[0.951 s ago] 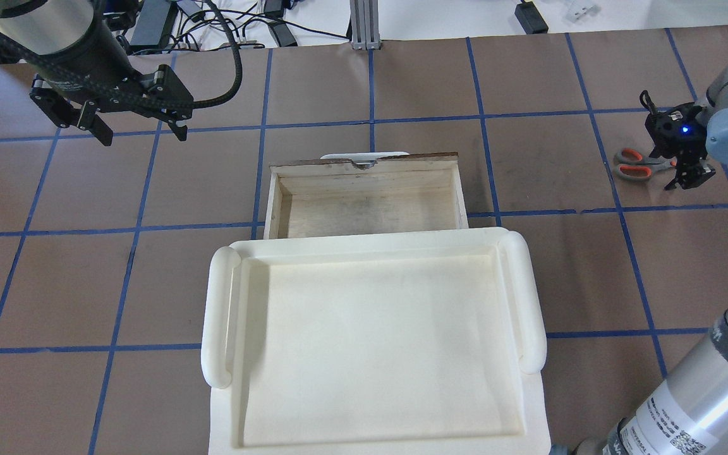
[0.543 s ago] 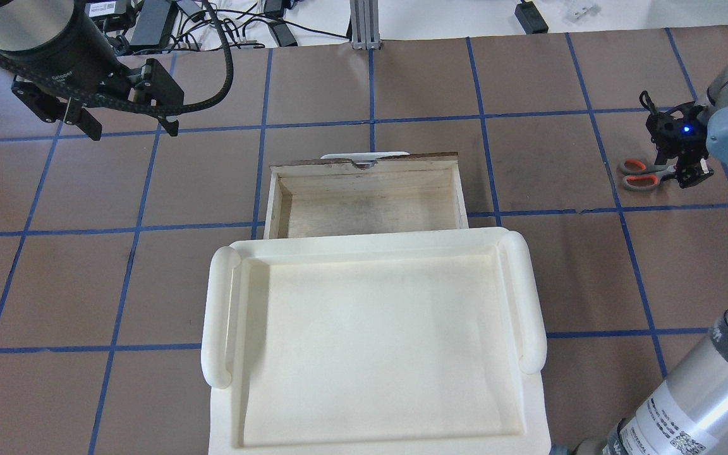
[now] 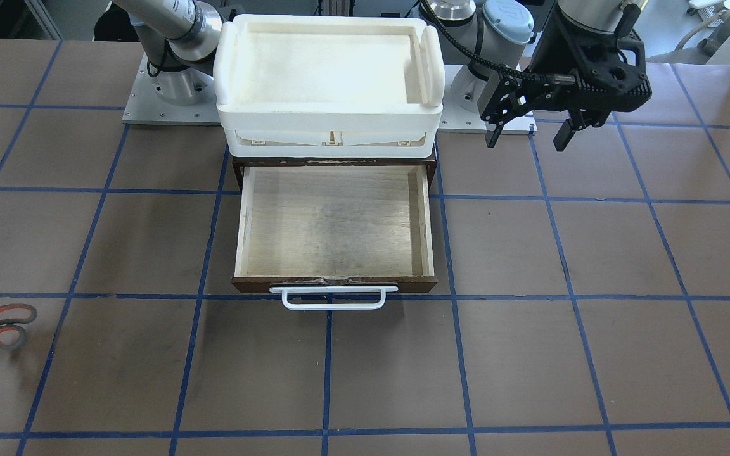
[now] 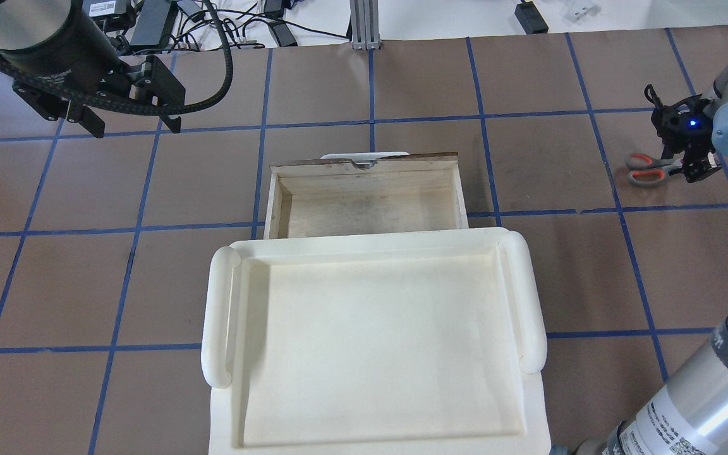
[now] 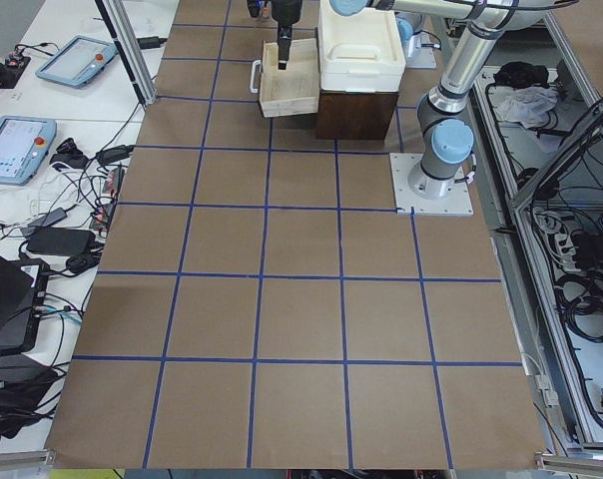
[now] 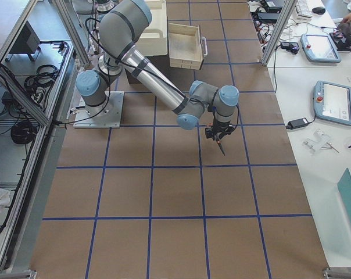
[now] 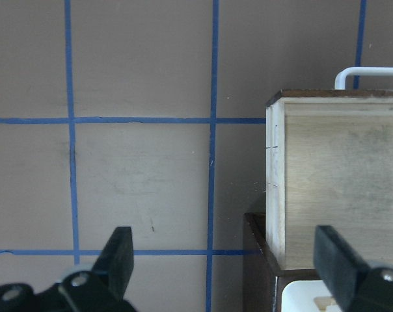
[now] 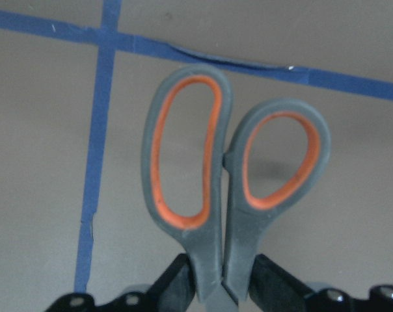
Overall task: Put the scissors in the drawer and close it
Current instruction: 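Close the right gripper on the scissors' handles and lift them, then carry the scissors with the right gripper over the open drawer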
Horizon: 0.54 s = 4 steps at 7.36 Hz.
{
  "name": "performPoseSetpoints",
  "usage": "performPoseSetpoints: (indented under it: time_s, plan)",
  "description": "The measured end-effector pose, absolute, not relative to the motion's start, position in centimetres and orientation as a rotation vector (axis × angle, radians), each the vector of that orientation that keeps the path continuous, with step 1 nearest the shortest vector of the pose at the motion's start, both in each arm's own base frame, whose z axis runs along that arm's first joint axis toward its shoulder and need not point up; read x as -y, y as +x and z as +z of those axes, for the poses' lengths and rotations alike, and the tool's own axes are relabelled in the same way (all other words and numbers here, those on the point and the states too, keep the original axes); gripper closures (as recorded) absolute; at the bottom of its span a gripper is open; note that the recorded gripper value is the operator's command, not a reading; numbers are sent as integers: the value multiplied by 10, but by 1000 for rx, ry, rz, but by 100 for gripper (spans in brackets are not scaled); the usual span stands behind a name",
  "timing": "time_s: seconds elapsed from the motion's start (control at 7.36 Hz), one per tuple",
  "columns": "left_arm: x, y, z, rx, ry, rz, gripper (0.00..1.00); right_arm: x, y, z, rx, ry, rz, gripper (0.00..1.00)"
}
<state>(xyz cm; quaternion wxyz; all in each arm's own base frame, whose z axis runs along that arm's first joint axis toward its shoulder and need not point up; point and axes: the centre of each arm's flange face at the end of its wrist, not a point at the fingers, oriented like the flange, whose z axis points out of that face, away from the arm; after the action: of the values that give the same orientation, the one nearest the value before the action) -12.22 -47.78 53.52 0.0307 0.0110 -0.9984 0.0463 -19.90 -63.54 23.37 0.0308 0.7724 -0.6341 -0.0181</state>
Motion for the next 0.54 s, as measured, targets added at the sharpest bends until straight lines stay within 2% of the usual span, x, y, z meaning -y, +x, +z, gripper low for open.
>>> performPoseSetpoints:
  time_s: [0.54]
  plan:
    - [473, -125, 522, 3056, 73, 108, 0, 617, -76, 346, 1969, 2362, 17, 100]
